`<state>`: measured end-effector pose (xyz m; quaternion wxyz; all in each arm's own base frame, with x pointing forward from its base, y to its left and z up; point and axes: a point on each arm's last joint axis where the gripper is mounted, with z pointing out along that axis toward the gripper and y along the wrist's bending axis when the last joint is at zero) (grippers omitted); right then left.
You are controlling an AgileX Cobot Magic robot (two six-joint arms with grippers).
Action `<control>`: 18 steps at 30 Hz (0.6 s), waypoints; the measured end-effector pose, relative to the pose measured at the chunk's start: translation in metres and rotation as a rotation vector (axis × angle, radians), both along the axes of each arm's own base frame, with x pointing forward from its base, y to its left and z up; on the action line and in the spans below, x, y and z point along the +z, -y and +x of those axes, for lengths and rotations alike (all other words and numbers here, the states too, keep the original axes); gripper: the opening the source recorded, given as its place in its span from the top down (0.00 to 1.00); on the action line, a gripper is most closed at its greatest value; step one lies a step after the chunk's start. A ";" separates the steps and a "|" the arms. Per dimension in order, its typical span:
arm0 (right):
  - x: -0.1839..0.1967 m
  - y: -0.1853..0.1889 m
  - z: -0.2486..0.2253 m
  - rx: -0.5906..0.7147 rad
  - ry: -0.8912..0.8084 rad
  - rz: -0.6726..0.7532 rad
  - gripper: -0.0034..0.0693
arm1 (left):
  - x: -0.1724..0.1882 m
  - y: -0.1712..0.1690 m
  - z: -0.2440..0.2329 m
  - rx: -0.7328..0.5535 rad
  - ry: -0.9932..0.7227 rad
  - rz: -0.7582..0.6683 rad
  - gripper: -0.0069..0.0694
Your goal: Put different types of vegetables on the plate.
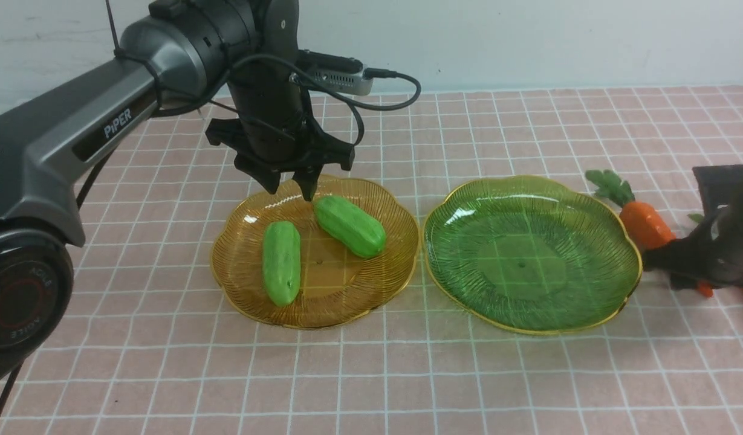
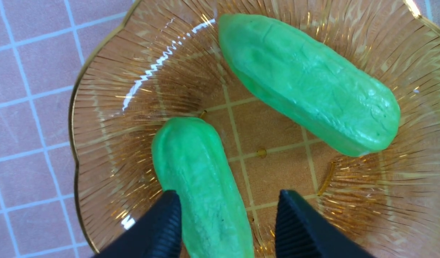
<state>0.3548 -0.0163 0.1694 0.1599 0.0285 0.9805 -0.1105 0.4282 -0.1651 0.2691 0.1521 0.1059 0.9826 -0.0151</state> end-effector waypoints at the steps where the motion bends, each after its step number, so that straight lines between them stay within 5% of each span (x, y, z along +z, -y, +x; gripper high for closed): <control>1: 0.013 -0.002 -0.003 -0.008 0.005 0.013 0.73 | 0.000 0.000 0.000 0.000 0.000 0.000 0.47; 6: 0.046 -0.037 -0.006 0.042 0.080 0.161 0.73 | 0.000 0.000 0.000 0.000 0.000 0.001 0.47; 10: 0.040 -0.103 -0.012 0.238 0.065 0.311 0.73 | 0.000 0.000 0.000 0.000 0.001 0.002 0.47; 18: 0.030 -0.133 -0.008 0.311 0.106 0.337 0.28 | 0.000 0.000 0.000 0.000 0.001 0.002 0.47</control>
